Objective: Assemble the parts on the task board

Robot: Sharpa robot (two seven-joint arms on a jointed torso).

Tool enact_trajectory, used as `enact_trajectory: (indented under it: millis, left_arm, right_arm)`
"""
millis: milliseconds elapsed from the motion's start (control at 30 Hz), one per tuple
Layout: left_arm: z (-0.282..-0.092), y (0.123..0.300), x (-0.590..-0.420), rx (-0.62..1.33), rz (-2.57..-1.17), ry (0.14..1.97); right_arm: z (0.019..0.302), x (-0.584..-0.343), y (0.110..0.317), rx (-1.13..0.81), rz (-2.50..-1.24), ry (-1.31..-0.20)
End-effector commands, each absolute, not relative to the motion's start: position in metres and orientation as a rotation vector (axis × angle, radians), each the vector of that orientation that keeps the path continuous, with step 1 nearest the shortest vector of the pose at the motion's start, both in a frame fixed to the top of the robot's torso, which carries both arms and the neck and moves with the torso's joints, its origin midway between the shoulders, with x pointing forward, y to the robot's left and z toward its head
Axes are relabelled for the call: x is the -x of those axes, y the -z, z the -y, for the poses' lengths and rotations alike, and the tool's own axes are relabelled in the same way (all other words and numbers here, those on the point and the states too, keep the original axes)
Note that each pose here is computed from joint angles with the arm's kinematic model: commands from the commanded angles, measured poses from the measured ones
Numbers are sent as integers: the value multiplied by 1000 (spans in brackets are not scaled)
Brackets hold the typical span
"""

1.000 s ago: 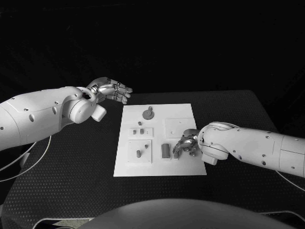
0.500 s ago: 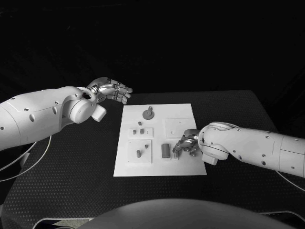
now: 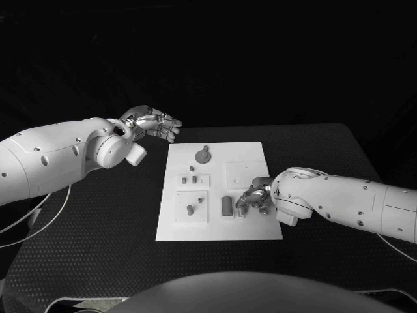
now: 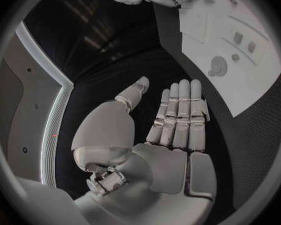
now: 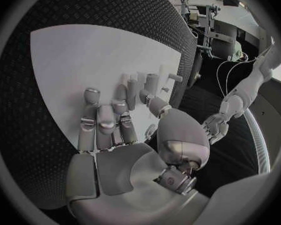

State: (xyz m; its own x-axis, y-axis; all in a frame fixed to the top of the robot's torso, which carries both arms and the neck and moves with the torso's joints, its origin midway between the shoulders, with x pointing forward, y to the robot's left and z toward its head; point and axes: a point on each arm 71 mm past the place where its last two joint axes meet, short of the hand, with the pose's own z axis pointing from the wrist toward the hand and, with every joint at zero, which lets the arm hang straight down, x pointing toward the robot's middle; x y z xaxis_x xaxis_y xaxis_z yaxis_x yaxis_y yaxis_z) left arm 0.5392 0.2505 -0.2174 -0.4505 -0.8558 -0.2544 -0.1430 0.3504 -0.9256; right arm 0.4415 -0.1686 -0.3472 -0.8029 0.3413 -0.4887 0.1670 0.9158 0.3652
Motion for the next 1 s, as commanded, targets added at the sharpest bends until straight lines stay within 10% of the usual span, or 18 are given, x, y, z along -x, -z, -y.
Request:
enact_trajectory:
  millis: [33, 1000]
  left_arm:
    - [-248, 217, -539, 868, -1837, 1163]
    - [-249, 217, -539, 868, -1839, 1162]
  right_arm:
    - [161, -436, 349, -340, -2534, -447]
    - [162, -434, 347, -332, -2503, -475]
